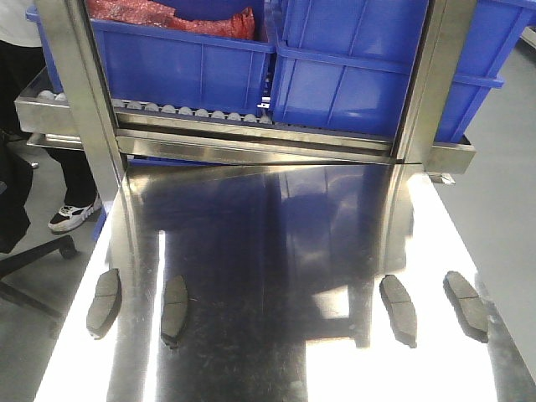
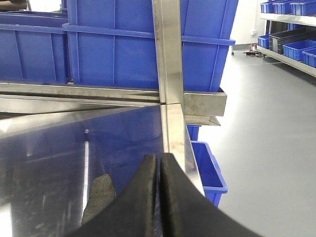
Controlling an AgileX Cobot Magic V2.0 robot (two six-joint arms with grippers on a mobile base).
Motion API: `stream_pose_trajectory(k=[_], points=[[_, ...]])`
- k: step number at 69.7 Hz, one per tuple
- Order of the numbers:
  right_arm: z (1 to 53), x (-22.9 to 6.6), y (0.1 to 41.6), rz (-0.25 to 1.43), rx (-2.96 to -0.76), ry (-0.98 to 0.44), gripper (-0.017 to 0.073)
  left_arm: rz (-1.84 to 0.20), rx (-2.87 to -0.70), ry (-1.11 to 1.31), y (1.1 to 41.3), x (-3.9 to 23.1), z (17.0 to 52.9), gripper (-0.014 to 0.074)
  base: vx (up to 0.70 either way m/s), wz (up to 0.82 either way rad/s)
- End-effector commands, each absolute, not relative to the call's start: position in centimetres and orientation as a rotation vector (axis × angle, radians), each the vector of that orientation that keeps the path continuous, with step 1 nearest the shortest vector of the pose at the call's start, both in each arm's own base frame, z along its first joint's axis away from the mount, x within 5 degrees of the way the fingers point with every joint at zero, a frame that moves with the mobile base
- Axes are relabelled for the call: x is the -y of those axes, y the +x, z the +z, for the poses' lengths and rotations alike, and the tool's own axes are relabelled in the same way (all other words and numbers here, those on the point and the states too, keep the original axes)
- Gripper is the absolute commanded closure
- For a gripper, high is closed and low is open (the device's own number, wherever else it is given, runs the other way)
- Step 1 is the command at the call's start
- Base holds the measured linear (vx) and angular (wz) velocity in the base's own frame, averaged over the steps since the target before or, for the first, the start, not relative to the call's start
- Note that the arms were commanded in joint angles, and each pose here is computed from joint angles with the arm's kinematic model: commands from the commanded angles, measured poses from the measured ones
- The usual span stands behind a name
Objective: Move and align brake pads A on conveyor
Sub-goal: 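Move the left gripper down toward the brake pad nearest it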
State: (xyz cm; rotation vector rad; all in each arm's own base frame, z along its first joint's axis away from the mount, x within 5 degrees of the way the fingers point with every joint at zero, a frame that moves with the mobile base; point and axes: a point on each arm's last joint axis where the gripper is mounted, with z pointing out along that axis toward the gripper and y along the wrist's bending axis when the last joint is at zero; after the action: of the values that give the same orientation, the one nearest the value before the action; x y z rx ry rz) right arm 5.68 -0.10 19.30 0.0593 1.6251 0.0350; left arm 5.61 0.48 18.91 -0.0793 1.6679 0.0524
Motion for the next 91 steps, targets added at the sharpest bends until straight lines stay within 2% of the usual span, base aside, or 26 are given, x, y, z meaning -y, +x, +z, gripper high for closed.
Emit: stream_pose_trajectory(k=[1, 75, 91], points=[[19.9, 0.1, 5.6, 0.030, -1.543, 0.053, 0.0560, 0.039, -1.611, -0.078, 5.7, -0.4, 18.7, 0.0600, 0.00, 0.00], [19.9, 0.1, 5.6, 0.030, -1.543, 0.053, 0.0560, 0.039, -1.593, -0.077, 5.7, -0.4, 18.9, 0.0600, 0.00, 0.00], [19.9, 0.1, 5.6, 0.030, -1.543, 0.053, 0.0560, 0.033, -1.538, -0.081, 5.5, -0.4, 21.5, 0.0600, 0.00, 0.00]])
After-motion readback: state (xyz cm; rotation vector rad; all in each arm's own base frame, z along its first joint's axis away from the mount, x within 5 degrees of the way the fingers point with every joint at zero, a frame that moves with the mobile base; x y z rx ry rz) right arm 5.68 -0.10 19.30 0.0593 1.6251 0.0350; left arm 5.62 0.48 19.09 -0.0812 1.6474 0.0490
